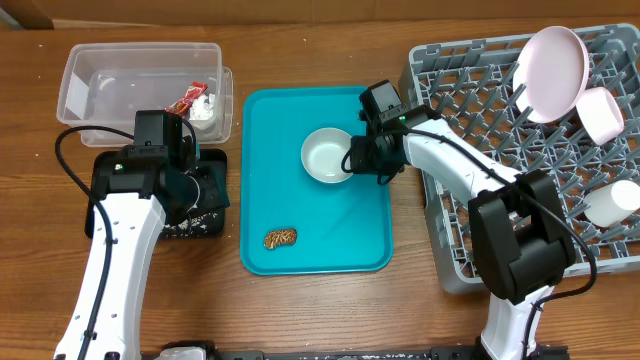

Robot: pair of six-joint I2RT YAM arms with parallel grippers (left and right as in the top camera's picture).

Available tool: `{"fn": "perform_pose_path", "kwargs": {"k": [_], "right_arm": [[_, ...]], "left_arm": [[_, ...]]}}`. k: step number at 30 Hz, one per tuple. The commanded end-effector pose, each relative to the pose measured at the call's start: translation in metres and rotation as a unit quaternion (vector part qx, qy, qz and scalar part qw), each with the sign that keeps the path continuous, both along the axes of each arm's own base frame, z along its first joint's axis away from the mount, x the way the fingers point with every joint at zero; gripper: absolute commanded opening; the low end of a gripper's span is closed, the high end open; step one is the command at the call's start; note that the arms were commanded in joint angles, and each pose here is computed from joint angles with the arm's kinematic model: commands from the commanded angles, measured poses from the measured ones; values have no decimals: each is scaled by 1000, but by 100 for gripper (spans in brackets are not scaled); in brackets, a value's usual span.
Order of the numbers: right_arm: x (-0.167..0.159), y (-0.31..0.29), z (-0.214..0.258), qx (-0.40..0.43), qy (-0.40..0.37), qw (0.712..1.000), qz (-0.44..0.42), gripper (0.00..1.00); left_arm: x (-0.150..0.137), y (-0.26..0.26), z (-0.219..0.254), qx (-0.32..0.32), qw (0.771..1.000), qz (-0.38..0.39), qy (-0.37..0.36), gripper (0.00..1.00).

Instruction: Sort waste into correct bins and load items into the dishwasher

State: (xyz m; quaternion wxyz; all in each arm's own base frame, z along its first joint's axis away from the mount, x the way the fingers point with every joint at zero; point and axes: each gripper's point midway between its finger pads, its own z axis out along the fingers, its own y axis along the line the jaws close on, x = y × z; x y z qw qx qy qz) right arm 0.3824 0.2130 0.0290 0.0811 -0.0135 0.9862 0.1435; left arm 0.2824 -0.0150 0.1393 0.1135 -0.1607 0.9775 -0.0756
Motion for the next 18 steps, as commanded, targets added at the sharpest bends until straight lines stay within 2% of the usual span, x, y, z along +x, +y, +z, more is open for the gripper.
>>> {"fn": "perform_pose_path", "kwargs": {"k": [1,8,12,15,18], "right_arm": [[1,-2,-3,-3,-2,1000,-5,34],[3,-1,-2,-2,-5,1000,-5,6],[7,-4,16,-1,-9,1000,-9,4],[16,-8,51,5,-41,999,-2,4],[32,-36,106,-25,-115,992,-37,4]], "left_arm": [[-1,1,1,3,1000,8,-3,60],[0,1,1,3,1000,8,-4,61],[0,1,1,3,1000,8,-5,61],[3,1,2,3,1000,8,-11,61],[4,1,2,3,1000,8,-14,62]]}}
